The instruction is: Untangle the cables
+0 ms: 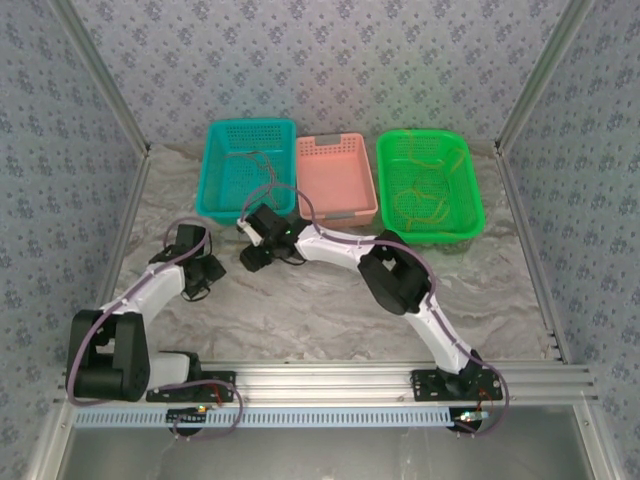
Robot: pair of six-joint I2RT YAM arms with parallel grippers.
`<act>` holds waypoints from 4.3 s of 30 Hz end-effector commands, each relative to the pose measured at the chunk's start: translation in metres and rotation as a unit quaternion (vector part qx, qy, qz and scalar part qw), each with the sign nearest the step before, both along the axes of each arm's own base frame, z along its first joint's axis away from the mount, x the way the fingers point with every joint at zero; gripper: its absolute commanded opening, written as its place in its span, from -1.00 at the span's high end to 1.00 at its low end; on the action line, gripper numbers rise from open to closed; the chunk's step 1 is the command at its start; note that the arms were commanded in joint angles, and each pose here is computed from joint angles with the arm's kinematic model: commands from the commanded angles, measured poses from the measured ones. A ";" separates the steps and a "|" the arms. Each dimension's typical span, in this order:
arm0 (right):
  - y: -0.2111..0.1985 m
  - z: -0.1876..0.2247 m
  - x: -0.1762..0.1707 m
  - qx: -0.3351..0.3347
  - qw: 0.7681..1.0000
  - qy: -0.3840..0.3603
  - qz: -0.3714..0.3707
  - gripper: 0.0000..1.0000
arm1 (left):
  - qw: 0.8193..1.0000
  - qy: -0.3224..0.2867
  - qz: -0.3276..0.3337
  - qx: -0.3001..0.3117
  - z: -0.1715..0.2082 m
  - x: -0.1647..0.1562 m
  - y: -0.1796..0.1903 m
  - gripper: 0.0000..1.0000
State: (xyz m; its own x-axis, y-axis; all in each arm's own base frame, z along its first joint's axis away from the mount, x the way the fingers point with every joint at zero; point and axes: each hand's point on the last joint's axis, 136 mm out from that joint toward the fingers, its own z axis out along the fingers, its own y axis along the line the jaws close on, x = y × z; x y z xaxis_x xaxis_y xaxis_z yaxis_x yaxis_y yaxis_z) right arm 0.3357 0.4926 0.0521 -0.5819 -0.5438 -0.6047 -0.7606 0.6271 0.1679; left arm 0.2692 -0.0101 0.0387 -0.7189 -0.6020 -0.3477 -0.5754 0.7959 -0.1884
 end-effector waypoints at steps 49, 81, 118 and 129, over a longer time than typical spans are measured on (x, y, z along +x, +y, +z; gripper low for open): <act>-0.261 0.246 -0.060 0.113 0.970 -0.138 -0.163 1.00 | 0.975 -0.135 -0.140 -0.103 0.099 0.023 -0.083 -0.04; -0.275 0.289 -0.077 0.156 0.964 -0.125 -0.178 1.00 | 0.864 -0.229 -0.422 -0.151 0.077 -0.004 -0.311 -0.43; -0.429 0.431 0.042 0.358 0.810 -0.264 -0.381 1.00 | 0.815 -0.142 -0.557 -0.081 0.030 -0.095 -0.347 1.00; -0.467 0.435 0.088 0.403 0.777 -0.259 -0.409 1.00 | 0.789 -0.128 -0.598 -0.056 0.023 -0.116 -0.351 1.00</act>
State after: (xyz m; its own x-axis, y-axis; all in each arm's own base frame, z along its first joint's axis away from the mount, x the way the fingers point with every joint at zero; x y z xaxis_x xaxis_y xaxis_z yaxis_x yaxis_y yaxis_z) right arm 0.4267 0.0303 0.4454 -0.1907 0.5266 -0.8284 -0.1889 0.8085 0.5574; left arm 0.1535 -0.3610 0.0639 -0.7290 0.3794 -0.5698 0.6229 0.7128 -0.3224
